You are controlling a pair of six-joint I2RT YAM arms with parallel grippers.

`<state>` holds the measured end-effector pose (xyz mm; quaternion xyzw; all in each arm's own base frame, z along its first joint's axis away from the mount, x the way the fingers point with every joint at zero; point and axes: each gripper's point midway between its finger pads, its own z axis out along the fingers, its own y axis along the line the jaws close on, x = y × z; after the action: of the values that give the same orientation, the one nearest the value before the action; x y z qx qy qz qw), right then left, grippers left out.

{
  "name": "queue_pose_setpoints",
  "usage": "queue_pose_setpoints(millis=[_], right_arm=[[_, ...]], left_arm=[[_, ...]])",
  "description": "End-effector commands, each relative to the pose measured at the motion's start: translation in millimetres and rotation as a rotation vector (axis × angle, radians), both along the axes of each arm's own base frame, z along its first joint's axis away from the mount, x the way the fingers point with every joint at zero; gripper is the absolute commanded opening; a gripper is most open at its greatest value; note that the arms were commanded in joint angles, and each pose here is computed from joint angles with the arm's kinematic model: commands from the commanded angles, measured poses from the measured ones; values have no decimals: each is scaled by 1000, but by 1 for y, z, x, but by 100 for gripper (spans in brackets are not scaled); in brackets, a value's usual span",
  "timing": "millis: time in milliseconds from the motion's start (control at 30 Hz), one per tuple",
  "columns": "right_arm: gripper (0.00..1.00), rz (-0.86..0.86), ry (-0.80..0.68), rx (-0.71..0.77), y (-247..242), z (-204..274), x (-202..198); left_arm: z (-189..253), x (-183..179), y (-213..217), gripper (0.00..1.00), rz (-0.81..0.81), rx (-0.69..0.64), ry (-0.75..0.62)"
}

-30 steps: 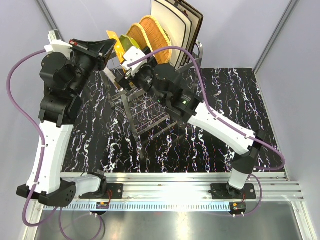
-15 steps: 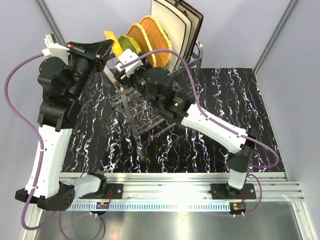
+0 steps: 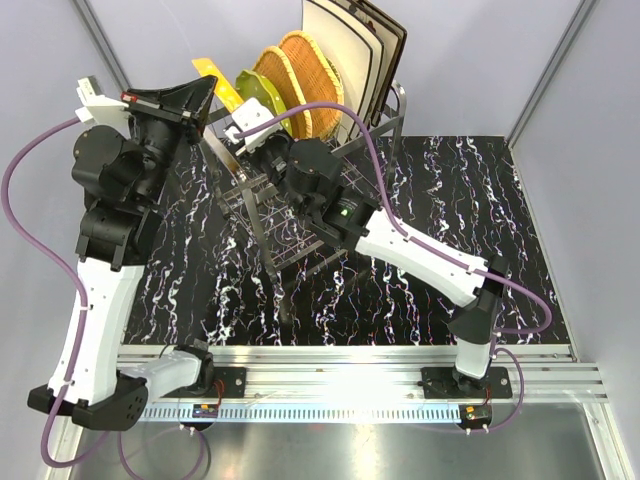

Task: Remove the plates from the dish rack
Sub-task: Pass the plate from the left arm to the right

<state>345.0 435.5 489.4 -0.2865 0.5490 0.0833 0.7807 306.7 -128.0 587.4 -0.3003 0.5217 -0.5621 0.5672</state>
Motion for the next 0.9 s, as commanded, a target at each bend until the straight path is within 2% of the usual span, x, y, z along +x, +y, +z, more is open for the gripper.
queue_pose_setpoints(millis=[0,133,300,400,467,567,633,733,867], right_arm=[[5,-7,-106,190,-21,70,-11],[0,40,-112,252,-25,92,-19],[0,84,-132,297,-27,114,-28],[0,80,-141,317,-31,122,-26],[0,98,-149,328,-35,131,-28],[0,104,-153,349,-41,139,-28],[0,111,-151,357,-44,142,-29],[0,118,-139,367,-48,144,-29],[0,144,-139,398,-59,158,-34]], left_arm=[[73,-57,17,0,-14,-131,-282],[65,-59,18,0,-18,-147,-282],[59,-64,19,12,-21,-150,-275],[58,-69,20,29,-26,-145,-277],[56,-72,20,44,-26,-138,-279],[51,-75,21,57,-25,-135,-272],[46,-74,21,60,-25,-132,-262],[42,-77,21,70,-26,-130,-259],[36,-81,24,83,1,-68,-255]])
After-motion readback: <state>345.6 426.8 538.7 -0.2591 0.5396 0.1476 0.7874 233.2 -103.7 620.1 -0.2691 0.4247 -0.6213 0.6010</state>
